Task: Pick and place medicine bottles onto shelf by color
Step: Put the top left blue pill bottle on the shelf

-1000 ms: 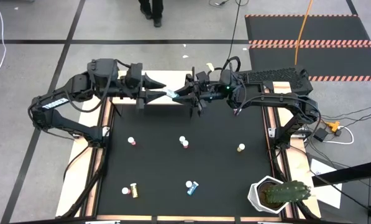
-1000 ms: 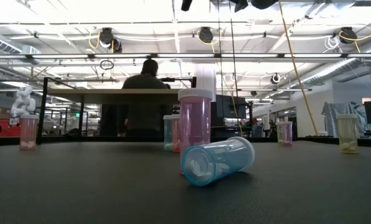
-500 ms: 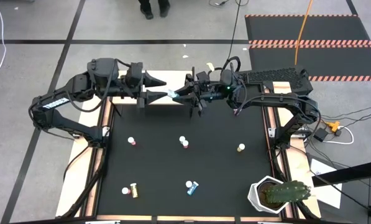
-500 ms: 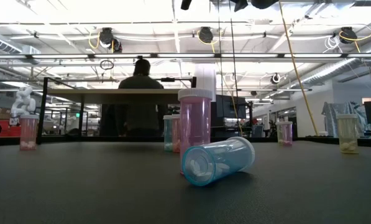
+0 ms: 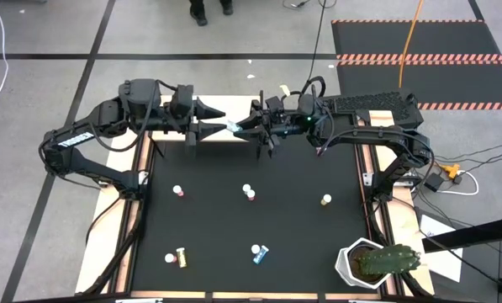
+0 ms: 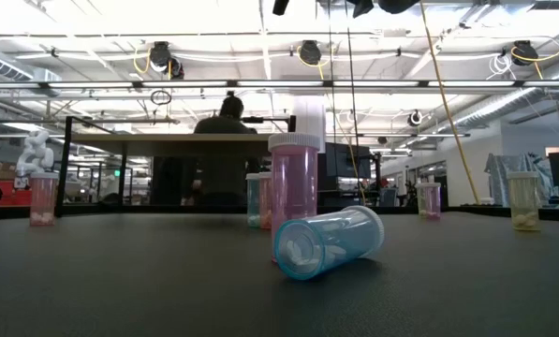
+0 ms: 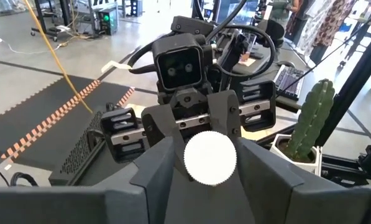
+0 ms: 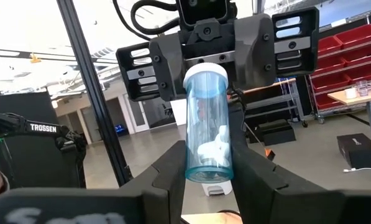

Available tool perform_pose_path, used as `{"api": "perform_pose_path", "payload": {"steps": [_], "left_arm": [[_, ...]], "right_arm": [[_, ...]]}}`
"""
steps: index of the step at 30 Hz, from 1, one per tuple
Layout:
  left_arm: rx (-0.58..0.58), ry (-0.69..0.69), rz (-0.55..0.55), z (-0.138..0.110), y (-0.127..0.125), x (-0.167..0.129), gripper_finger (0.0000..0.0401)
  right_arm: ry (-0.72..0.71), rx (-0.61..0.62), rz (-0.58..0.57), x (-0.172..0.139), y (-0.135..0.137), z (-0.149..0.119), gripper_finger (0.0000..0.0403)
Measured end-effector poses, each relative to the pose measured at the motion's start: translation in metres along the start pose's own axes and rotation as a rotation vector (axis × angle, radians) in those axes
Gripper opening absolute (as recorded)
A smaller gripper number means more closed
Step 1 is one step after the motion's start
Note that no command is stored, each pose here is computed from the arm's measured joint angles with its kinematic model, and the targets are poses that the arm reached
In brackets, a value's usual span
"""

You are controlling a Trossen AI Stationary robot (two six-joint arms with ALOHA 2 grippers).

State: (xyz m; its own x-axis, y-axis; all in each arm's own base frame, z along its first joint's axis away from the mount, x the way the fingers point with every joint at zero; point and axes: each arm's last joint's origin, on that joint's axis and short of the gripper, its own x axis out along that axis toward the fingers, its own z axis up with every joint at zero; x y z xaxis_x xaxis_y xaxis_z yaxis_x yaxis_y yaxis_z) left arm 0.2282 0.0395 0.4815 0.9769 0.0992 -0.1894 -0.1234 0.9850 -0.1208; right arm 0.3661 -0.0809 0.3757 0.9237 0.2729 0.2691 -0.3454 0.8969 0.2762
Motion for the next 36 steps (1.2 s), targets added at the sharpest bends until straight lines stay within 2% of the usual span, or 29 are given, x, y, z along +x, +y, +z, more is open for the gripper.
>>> {"api": "perform_pose_path", "payload": {"steps": [15,19,27,36], "left_arm": [[0.022,-0.012,-0.012,0.0005,0.0,0.0054,0.0201],[0.024,-0.023,-0.015,0.0019,-0.0004,0.0022,0.0182],[0.025,-0.009,-0.017,0.0006,-0.0004,0.0029,0.0119],[0.018,-0.01,-0.011,0.0007,-0.0001,0.0029,0.0129]], "right_arm": [[-0.009,-0.002,0.01,0.0001,0.0008,0.0011,0.0102],[-0.009,-0.001,0.01,0.0001,0.0008,0.0011,0.0102],[-0.012,-0.001,0.01,0.0,0.0008,0.0015,0.0102],[-0.013,0.021,0.009,-0.0003,0.0004,0.0017,0.0104]]}}
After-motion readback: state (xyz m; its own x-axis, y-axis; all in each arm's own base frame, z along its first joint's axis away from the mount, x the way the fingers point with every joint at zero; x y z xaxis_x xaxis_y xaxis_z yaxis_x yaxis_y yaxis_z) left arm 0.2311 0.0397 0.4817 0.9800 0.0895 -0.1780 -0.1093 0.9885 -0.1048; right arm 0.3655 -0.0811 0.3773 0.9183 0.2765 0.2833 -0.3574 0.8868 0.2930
